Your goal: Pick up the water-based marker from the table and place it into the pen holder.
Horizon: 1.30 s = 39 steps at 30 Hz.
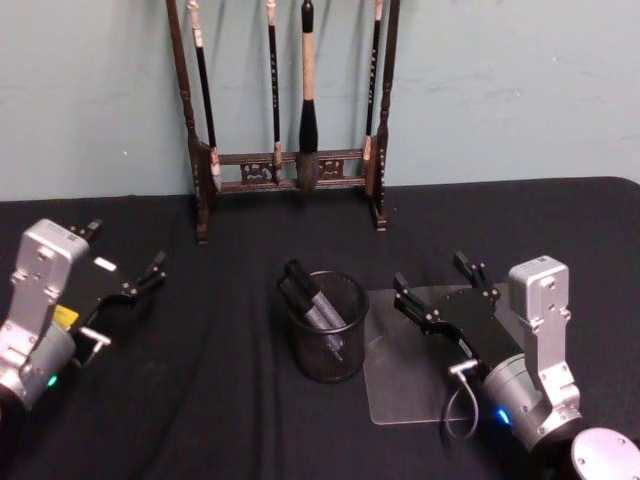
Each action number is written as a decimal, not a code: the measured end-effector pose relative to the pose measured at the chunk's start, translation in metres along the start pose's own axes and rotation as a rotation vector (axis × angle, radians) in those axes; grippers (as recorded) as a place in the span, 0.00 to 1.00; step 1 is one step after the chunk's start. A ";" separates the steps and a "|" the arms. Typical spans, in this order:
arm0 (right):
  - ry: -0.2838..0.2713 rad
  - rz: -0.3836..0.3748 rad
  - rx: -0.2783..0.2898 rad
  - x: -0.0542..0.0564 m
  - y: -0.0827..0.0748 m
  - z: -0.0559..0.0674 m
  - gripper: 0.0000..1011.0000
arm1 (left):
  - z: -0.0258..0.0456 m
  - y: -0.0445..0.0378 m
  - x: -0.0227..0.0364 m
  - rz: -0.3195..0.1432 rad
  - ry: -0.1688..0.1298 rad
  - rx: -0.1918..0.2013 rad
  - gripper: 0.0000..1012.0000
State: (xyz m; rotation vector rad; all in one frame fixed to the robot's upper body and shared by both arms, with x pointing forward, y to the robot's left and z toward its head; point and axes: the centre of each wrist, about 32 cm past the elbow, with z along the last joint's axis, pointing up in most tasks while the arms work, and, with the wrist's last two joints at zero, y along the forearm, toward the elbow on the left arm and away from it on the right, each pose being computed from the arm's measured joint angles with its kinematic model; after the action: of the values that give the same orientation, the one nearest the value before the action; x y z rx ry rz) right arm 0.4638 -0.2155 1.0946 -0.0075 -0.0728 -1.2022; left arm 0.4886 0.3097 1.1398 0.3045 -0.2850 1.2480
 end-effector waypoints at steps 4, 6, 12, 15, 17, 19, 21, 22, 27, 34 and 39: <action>0.000 0.000 0.000 0.000 0.000 0.000 0.99 | 0.0000 0.0000 0.0000 0.000 0.000 0.000 1.00; 0.000 0.000 0.000 0.000 0.000 0.000 0.99 | 0.0000 0.0000 0.0000 0.000 0.000 0.000 1.00; 0.000 0.000 0.000 0.000 0.000 0.000 0.99 | 0.0000 0.0000 0.0000 0.000 0.000 0.000 1.00; 0.000 0.000 0.000 0.000 0.000 0.000 0.99 | 0.0000 0.0000 0.0000 0.000 0.000 0.000 1.00; 0.000 0.000 0.000 0.000 0.000 0.000 0.99 | 0.0000 0.0000 0.0000 0.000 0.000 0.000 1.00; 0.000 0.000 0.000 0.000 0.000 0.000 0.99 | 0.0000 0.0000 0.0000 0.000 0.000 0.000 1.00; 0.000 0.000 0.000 0.000 0.000 0.000 0.99 | 0.0000 0.0000 0.0000 0.000 0.000 0.000 1.00; 0.000 0.000 0.000 0.000 0.000 0.000 0.99 | 0.0000 0.0000 0.0000 0.000 0.000 0.000 1.00; 0.000 0.000 0.000 0.000 0.000 0.000 0.99 | 0.0000 0.0000 0.0000 0.000 0.000 0.000 1.00; 0.000 0.000 0.000 0.000 0.000 0.000 0.99 | 0.0000 0.0000 0.0000 0.000 0.000 0.000 1.00; 0.000 0.000 0.000 0.000 0.000 0.000 0.99 | 0.0000 0.0000 0.0000 0.000 0.000 0.000 1.00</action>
State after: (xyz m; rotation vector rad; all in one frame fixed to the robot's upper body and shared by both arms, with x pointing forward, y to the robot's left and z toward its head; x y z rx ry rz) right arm 0.4638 -0.2156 1.0946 -0.0075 -0.0729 -1.2023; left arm 0.4886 0.3097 1.1398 0.3045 -0.2850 1.2480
